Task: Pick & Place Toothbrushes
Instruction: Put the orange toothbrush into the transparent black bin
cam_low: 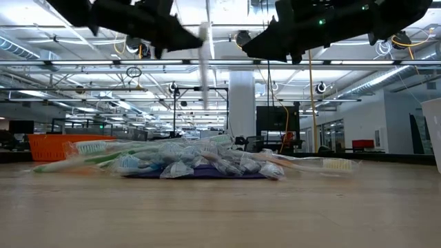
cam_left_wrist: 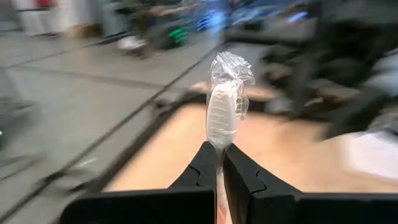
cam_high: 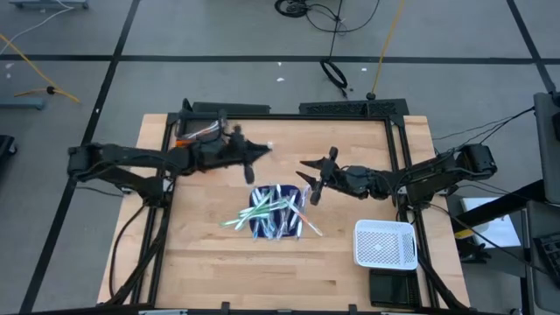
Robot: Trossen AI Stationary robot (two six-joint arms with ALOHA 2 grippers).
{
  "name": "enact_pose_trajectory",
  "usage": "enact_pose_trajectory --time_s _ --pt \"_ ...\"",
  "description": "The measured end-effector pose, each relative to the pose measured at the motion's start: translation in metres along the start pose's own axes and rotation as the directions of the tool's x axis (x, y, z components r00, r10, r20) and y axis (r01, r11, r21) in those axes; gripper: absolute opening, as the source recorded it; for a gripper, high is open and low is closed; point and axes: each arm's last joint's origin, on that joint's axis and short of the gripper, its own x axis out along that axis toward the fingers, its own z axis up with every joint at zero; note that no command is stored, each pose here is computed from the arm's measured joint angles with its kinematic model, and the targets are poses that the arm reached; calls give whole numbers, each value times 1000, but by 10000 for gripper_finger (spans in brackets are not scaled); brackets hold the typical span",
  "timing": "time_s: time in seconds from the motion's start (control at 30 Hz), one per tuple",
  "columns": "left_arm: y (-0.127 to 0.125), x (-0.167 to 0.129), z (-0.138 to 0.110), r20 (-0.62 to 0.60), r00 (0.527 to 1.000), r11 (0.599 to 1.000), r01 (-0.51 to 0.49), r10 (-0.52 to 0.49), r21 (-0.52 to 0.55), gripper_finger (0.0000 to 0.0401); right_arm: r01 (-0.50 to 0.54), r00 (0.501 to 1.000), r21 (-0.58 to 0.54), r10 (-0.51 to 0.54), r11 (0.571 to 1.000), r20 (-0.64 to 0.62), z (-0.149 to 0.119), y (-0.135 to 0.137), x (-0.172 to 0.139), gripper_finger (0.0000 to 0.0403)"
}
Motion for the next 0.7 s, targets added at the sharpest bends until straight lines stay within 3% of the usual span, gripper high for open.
enact_pose_trajectory --time_s 0.13,0.33,0.47,0.7 --pt "15 -26 5 -82 967 969 -234 241 82 1 0 1000 3 0 1000 -3 0 0 0 155" --pt "35 -56 10 -126 858 863 -476 498 171 0 0 1000 16 1 1000 -6 -1 0 0 149" --pt "49 -65 5 -182 769 787 -573 613 227 0 -1 1000 15 1 1000 -8 -1 0 0 150" --pt "77 -67 -6 -260 638 689 -660 725 300 0 -1 1000 14 1 1000 -10 -1 0 0 145"
